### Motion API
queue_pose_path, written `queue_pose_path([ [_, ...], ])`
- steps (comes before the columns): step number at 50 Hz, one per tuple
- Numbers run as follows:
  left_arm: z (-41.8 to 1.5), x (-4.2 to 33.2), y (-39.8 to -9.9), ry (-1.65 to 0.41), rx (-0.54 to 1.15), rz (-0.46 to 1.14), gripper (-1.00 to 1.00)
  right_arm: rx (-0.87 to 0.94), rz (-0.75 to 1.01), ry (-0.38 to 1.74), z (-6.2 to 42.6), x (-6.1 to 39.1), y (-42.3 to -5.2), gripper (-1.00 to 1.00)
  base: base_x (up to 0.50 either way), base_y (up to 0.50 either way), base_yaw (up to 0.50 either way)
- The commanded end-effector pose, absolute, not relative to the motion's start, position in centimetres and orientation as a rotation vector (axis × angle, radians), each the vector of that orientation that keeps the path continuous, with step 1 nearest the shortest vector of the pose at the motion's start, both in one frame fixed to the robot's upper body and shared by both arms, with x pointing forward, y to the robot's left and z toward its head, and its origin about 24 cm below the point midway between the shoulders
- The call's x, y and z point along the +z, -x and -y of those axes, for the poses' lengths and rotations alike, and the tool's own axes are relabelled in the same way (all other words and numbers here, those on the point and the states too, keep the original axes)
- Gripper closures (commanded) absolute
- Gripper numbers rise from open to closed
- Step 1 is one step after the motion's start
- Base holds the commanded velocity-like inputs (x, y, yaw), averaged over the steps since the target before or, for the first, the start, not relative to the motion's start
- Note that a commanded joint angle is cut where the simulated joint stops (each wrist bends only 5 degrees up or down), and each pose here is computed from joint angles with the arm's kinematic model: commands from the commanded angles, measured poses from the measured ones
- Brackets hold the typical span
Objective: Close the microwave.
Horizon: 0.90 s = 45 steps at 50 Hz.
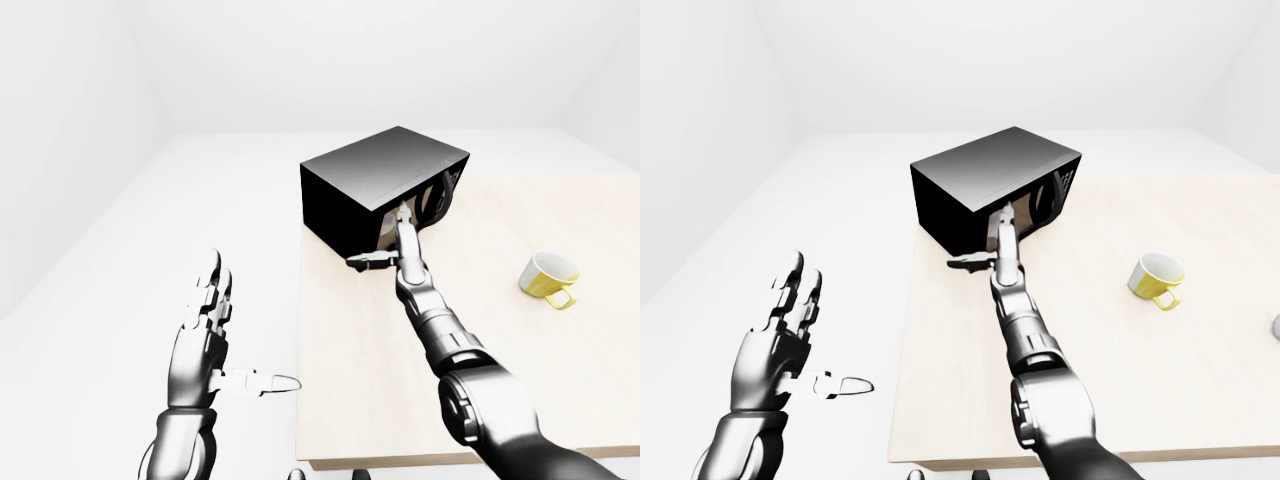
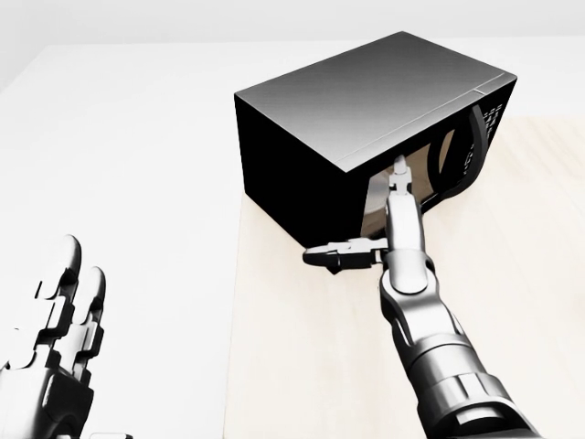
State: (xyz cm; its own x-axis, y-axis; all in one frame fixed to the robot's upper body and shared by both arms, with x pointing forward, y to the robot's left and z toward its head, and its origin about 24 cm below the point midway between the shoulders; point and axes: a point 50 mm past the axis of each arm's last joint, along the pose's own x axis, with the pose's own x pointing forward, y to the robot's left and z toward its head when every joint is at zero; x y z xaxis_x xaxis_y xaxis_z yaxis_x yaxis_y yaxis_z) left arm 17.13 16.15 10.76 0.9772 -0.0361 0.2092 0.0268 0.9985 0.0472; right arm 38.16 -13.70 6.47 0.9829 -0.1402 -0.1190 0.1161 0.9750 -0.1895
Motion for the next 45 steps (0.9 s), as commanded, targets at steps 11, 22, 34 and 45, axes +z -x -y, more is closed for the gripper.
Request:
queue_pose_path([
  [11, -16.1, 10.7, -17.1, -0.047, -0.034, 0.212, -1.00, -0.014, 0.273, 0.247, 14.0, 12.7, -29.9, -1.00, 0.00, 0.00, 0.00],
  [22, -16.1, 10.7, -17.1, -0.046, -0.035, 0.212, -1.00, -0.154, 0.180, 0.199, 18.5, 8.2, -22.2, -1.00, 0.00, 0.00, 0.00],
  [34, -16.1, 10.7, -17.1, -0.047, -0.034, 0.211, -1.00, -0.176, 0.183, 0.198, 18.7, 8.6, -22.2, -1.00, 0.00, 0.00, 0.00],
  [45, -16.1, 10.7, -17.1, -0.047, -0.035, 0.210, -1.00, -0.165, 0.182, 0.197, 18.5, 8.5, -22.3, -1.00, 0.00, 0.00, 0.00],
])
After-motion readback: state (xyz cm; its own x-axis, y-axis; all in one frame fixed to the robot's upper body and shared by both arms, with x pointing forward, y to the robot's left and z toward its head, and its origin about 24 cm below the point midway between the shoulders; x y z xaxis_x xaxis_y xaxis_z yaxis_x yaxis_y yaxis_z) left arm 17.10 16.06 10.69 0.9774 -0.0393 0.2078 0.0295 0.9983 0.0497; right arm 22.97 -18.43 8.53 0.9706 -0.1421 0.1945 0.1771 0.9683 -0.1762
